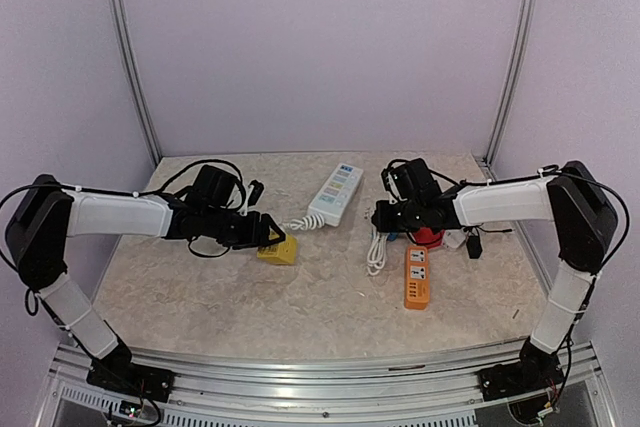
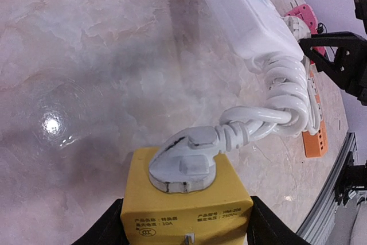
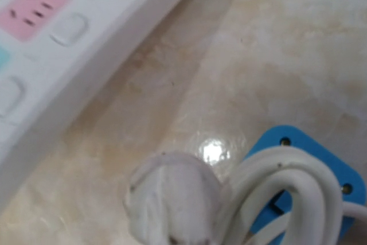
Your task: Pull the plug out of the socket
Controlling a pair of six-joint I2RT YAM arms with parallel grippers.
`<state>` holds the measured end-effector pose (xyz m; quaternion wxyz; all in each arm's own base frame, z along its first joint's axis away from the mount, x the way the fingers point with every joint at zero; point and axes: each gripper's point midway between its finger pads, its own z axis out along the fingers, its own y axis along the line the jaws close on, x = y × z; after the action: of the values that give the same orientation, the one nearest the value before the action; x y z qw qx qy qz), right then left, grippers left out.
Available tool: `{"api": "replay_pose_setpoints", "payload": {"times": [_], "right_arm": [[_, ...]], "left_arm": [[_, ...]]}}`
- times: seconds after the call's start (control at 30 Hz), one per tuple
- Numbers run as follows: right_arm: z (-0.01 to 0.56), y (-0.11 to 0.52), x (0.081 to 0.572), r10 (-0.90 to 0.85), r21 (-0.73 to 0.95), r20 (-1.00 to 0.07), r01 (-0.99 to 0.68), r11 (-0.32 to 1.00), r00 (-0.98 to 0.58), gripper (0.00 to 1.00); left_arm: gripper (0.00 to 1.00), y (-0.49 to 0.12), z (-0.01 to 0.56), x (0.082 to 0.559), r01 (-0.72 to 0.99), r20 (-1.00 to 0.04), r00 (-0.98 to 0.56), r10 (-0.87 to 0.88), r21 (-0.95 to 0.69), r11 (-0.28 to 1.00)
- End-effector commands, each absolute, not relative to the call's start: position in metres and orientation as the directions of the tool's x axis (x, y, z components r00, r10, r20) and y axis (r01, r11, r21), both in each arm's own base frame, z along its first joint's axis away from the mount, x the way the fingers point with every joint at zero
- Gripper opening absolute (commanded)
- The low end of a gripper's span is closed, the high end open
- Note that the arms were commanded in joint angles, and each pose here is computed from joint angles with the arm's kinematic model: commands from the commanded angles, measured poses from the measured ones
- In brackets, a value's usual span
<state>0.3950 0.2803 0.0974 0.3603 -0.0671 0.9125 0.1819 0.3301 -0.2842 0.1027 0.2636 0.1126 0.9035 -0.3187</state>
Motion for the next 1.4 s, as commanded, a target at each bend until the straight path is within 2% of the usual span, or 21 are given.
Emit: {"api": "replay_pose_setpoints", "payload": {"times": [0.0,0.27,0.43,0.53,0.63,0.83,0.97,1.07,1.23,1.37], "right_arm": [[0.106,0.283,0.410,0.019,0.286,-0.707,-0.261,0.922,-0.707,0.04],[0.111,0.269,0.410,0.032,0.286,-0.709,-0.245,0.926,-0.705,0.64],[0.139,0.260,0.403,0.035,0.287,-0.741,-0.269,0.919,-0.670,0.75],[0.164,0.271,0.392,-0.009,0.306,-0.769,-0.380,0.873,-0.639,0.77],[0.187,0.297,0.372,-0.074,0.353,-0.782,-0.539,0.764,-0.618,0.77],[0.230,0.352,0.321,-0.145,0.452,-0.807,-0.757,0.471,-0.572,0.67],[0.252,0.382,0.296,-0.142,0.496,-0.820,-0.812,0.306,-0.554,0.61],[0.260,0.397,0.288,-0.139,0.518,-0.820,-0.823,0.231,-0.555,0.59],[0.258,0.409,0.289,-0.148,0.538,-0.810,-0.819,0.197,-0.568,0.58],[0.242,0.414,0.291,-0.164,0.566,-0.787,-0.802,0.188,-0.594,0.52]], "left_arm": [[0.14,-0.290,0.144,0.338,0.458,-0.639,-0.768,0.036,-0.511,0.727],[0.14,-0.288,0.142,0.328,0.533,-0.655,-0.743,0.140,-0.453,0.715],[0.14,-0.287,0.150,0.324,0.581,-0.686,-0.704,0.184,-0.406,0.706],[0.14,-0.288,0.158,0.324,0.607,-0.708,-0.675,0.207,-0.374,0.701],[0.14,-0.290,0.166,0.322,0.634,-0.720,-0.648,0.248,-0.330,0.699],[0.14,-0.302,0.181,0.318,0.702,-0.741,-0.570,0.355,-0.214,0.680],[0.13,-0.310,0.194,0.317,0.746,-0.755,-0.499,0.426,-0.124,0.655],[0.14,-0.314,0.203,0.315,0.785,-0.765,-0.430,0.480,-0.054,0.617],[0.13,-0.316,0.210,0.309,0.823,-0.769,-0.331,0.547,0.048,0.566],[0.13,-0.323,0.219,0.302,0.838,-0.784,-0.258,0.565,0.110,0.535]]}}
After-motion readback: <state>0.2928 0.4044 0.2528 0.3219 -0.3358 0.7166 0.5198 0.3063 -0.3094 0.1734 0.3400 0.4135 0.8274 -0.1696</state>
